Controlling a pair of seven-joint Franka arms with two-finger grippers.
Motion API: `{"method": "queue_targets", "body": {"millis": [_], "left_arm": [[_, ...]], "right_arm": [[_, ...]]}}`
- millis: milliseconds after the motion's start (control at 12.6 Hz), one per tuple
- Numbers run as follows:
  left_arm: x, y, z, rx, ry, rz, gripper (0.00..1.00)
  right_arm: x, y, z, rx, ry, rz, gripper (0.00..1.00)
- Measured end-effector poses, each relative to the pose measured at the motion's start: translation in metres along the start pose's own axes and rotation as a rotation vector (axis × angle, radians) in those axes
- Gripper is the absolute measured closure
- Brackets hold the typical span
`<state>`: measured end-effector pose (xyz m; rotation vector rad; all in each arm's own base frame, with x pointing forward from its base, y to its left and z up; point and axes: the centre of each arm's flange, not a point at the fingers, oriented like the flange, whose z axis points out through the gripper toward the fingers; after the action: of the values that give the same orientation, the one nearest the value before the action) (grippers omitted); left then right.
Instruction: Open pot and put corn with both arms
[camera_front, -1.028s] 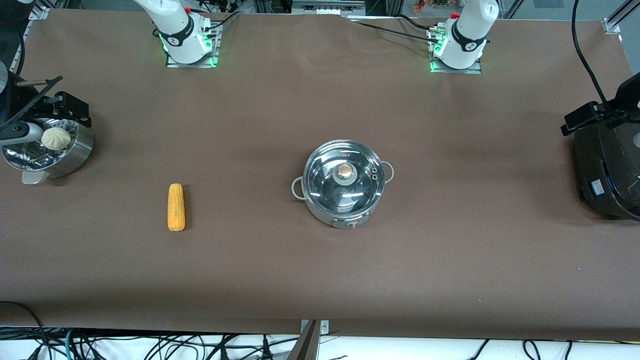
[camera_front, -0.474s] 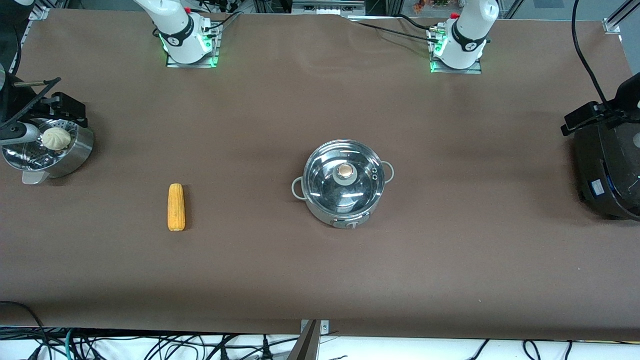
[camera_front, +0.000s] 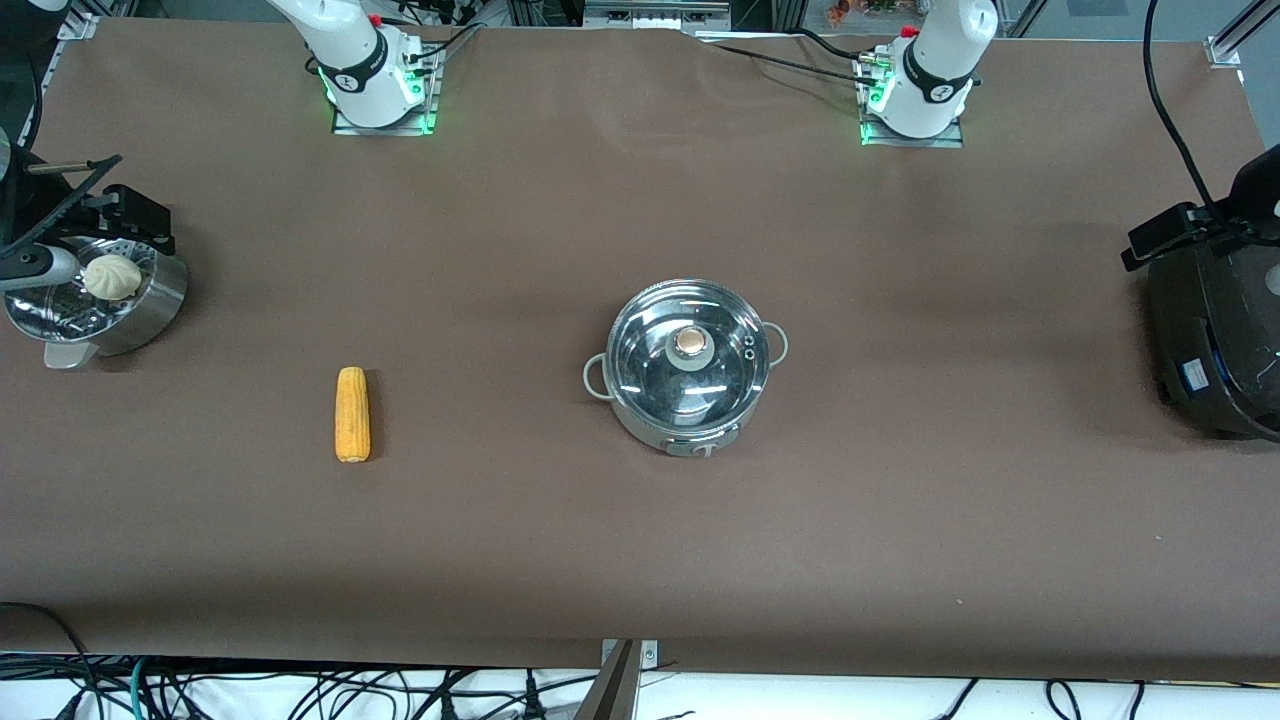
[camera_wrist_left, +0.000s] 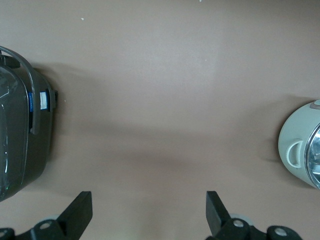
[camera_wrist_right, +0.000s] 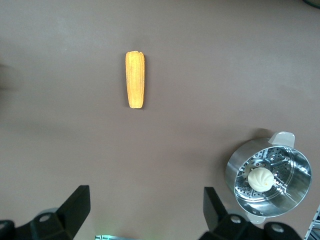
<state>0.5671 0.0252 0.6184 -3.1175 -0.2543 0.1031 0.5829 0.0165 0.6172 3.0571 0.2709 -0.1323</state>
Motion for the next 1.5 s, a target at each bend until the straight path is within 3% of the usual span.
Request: {"method": "queue_targets", "body": {"millis": [1107, 1502], "left_arm": [[0.0, 0.0, 0.0, 0.0, -0.001, 0.0, 0.0], [0.0, 0.0, 0.001, 0.001, -0.005, 0.0, 0.0]], "right_arm": [[0.002, 0.004, 0.005, 0.003, -0.009, 0.009, 0.0], [0.032, 0.006, 0.042, 0.004, -0.01, 0.006, 0.0]]}}
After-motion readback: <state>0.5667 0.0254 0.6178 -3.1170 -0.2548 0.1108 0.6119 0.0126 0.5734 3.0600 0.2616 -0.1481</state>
